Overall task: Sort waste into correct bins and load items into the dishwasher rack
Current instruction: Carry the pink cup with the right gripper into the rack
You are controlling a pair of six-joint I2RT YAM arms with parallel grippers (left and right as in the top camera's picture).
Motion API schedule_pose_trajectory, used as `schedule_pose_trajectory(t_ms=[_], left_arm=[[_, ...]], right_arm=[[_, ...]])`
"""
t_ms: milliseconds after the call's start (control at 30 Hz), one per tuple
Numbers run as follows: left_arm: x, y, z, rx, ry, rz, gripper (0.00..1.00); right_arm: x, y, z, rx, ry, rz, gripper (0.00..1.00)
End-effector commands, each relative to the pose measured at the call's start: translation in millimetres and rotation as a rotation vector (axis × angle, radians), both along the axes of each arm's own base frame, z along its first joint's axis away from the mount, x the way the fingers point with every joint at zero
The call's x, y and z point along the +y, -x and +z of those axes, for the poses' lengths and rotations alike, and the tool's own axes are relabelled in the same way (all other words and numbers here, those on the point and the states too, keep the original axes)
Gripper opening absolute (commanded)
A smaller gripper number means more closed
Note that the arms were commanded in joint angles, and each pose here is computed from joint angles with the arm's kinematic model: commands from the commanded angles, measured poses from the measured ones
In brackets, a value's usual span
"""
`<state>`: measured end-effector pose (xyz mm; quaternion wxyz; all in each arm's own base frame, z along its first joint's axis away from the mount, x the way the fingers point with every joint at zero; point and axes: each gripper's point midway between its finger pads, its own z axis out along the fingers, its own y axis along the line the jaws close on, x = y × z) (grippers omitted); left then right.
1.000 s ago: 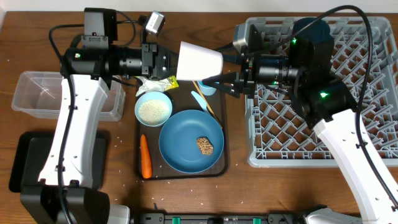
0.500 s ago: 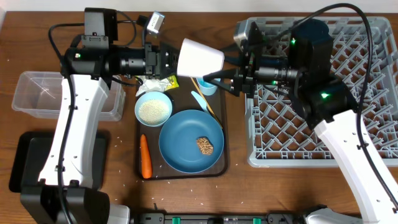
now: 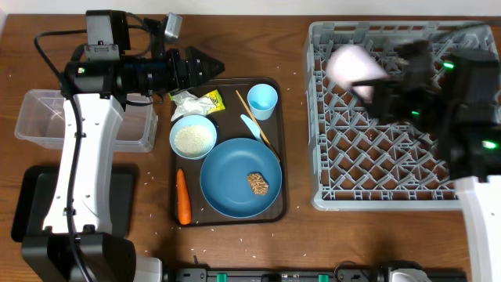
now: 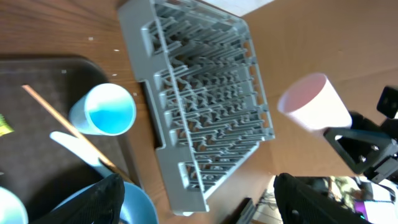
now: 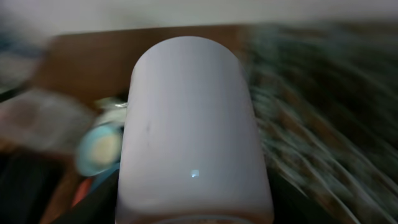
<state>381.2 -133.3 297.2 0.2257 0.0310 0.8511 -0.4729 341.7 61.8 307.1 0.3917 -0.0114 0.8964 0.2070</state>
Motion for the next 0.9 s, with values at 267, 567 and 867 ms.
schedule_pose_trajectory(t_ms=[267,567,867], left_arm=[[6,-5,-2,-0.007,-0.042,0.032,0.79],[6,-5,-2,-0.008,-0.042,0.032,0.79],[6,-5,-3,-0.007,-0.042,0.032,0.79]], right_arm=[[-167,77,-58,0.406,0.062,-0.705,0.43],[-216,102,-103,0.64,0.072,-0.865,0.41],[-235,73,-143,0.708,0.048,-0.861,0.42]])
